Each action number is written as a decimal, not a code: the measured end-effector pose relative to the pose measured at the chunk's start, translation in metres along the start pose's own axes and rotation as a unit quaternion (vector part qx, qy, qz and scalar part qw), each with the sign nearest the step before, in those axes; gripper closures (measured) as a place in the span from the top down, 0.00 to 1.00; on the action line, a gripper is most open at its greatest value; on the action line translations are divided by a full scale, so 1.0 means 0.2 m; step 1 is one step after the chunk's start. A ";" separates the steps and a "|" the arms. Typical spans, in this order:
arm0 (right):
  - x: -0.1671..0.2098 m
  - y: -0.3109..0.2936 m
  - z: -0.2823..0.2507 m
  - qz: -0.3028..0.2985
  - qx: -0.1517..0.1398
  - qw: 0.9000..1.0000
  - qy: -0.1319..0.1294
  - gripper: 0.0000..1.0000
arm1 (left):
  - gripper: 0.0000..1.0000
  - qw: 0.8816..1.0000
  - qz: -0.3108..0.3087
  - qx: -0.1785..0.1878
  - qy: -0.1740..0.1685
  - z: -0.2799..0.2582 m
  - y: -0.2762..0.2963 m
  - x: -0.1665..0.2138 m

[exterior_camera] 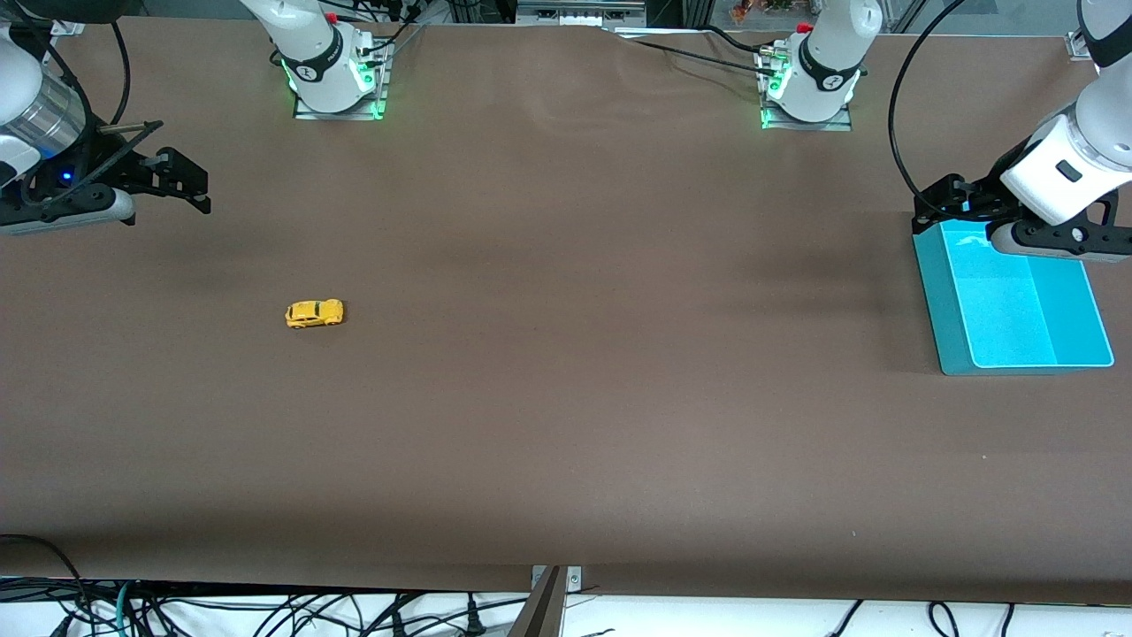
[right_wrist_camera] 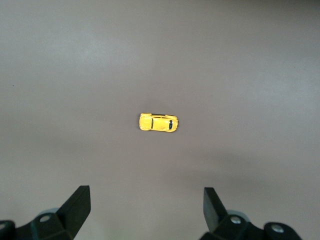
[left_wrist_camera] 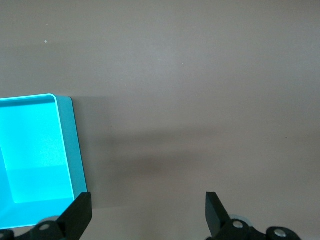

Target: Wind and store yellow beetle car

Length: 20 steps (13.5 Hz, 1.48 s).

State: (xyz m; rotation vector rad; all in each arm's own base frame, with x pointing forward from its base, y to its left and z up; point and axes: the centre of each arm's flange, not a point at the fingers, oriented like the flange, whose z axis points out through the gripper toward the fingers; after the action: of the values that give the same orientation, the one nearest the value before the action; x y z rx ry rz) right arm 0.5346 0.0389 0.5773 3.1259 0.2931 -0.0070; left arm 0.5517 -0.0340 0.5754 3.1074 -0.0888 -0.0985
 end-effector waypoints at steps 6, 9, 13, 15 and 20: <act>-0.01 0.00 0.00 0.003 0.001 1.000 -0.005 1.00 | 1.00 1.000 0.002 0.000 0.000 0.00 0.01 0.00; -0.01 -0.01 0.01 0.001 0.001 1.000 -0.008 1.00 | 1.00 1.000 0.003 0.000 0.000 0.00 0.02 0.00; -0.01 -0.01 0.01 0.000 0.002 1.000 -0.010 1.00 | 1.00 1.000 0.006 0.000 0.004 -0.02 0.03 0.01; -0.01 -0.01 0.01 0.000 0.002 1.000 -0.010 1.00 | 1.00 1.000 0.006 0.000 0.005 -0.02 0.03 0.01; -0.01 -0.01 0.01 0.000 0.002 1.000 -0.013 1.00 | 1.00 1.000 0.007 0.000 0.004 -0.01 0.04 0.02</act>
State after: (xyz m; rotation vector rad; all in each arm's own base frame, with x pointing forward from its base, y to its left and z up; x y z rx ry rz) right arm 0.5317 0.0395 0.5753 3.1272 0.2942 -0.0479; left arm 0.5553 -0.0413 0.5784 3.1067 -0.1093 -0.0860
